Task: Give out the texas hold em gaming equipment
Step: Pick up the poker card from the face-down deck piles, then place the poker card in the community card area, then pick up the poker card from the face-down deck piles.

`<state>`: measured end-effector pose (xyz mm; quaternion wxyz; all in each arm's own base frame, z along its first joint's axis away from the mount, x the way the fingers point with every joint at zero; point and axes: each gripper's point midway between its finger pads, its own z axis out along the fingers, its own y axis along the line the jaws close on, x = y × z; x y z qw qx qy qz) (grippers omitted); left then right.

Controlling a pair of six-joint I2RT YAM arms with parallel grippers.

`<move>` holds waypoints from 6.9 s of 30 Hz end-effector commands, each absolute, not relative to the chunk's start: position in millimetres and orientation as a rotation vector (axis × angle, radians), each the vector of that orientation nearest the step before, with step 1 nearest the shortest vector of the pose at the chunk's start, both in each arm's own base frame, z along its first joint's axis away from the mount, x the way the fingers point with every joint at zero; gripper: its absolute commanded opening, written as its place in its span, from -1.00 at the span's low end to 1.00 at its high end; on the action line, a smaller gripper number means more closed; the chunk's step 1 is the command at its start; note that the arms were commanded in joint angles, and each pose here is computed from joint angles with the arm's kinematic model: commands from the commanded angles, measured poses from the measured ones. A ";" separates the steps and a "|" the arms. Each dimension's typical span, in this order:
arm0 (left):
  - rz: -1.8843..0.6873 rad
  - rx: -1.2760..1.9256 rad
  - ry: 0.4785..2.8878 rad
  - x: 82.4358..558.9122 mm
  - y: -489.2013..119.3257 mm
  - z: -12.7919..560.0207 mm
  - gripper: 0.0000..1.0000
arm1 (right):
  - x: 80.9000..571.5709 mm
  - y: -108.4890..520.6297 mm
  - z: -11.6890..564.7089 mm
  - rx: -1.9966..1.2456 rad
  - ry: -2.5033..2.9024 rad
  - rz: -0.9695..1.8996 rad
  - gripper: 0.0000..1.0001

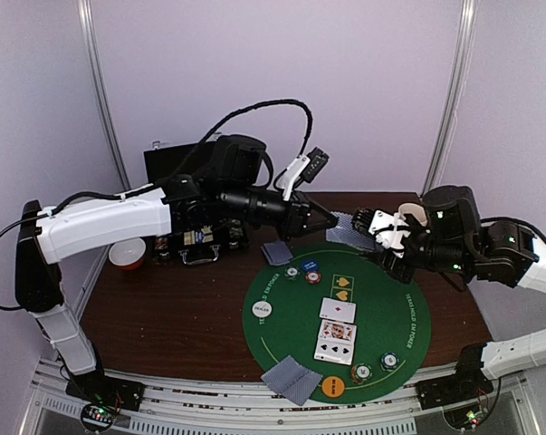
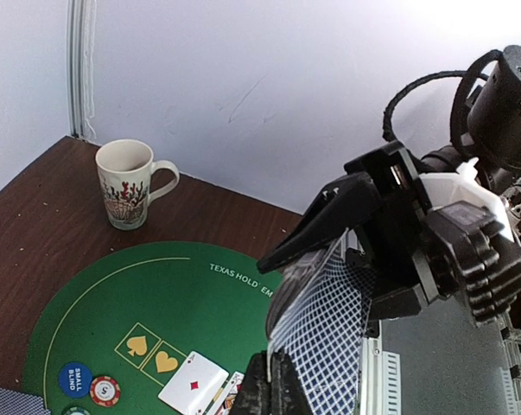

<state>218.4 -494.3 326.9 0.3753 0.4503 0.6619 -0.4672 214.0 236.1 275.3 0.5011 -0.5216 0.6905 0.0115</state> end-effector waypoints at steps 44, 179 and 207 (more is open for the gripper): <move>-1.119 1.343 2.062 338.9 -547.9 42.7 -1.00 | 211.3 225.3 275.3 -1.246 1.659 0.003 -0.13; -1.190 1.216 1.670 236.0 -538.8 318.2 -0.07 | 211.9 228.5 273.2 -1.262 1.652 0.001 -0.11; -1.331 1.238 1.526 225.5 -481.1 365.7 -1.00 | 212.4 212.0 268.1 -1.241 1.669 -0.065 -0.12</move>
